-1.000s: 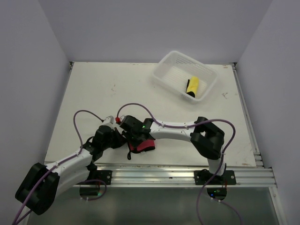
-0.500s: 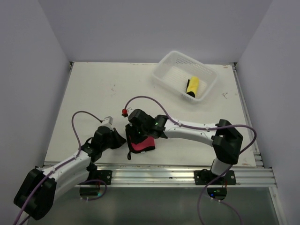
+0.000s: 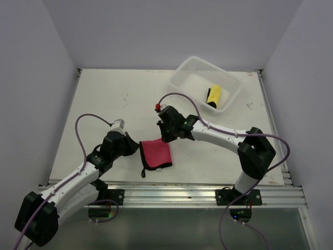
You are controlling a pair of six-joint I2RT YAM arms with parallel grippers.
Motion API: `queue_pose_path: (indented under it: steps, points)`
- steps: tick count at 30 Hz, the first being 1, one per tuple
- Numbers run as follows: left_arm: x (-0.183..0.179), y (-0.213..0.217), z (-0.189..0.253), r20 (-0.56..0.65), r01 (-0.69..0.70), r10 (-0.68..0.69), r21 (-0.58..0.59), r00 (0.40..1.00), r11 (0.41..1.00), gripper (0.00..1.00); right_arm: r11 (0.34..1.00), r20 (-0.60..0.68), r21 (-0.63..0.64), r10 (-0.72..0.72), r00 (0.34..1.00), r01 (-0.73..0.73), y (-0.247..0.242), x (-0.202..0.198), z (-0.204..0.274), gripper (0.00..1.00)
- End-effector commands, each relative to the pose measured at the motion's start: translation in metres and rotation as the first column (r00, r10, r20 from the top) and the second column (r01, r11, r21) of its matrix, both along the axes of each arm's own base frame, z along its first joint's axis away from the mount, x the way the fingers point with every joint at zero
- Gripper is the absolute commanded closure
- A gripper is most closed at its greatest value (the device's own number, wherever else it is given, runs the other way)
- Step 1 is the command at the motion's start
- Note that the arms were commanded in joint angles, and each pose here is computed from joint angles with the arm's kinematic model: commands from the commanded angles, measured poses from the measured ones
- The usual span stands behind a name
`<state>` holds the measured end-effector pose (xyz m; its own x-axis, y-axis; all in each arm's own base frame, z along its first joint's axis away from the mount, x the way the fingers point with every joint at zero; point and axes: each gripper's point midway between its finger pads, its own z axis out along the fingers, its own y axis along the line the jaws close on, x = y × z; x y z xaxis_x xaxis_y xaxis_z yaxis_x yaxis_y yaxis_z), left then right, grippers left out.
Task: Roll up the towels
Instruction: Fold the towel
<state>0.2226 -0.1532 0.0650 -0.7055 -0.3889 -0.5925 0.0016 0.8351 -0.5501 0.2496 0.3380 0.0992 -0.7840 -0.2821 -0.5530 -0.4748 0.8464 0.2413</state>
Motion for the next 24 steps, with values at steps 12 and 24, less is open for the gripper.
queue_pose_path:
  steps: [12, 24]
  points:
    - [0.04, -0.018, 0.051, 0.144, 0.041, -0.042, 0.015, 0.989, 0.999, 1.0, 0.995, -0.035, -0.096, 0.01, 0.999, -0.013, 0.004, 0.021, -0.062, 1.0]
    - [0.047, -0.046, 0.052, 0.179, 0.135, -0.123, -0.059, 0.976, 0.989, 1.0, 0.997, -0.044, -0.08, 0.016, 0.999, -0.019, 0.003, 0.015, -0.06, 0.98]
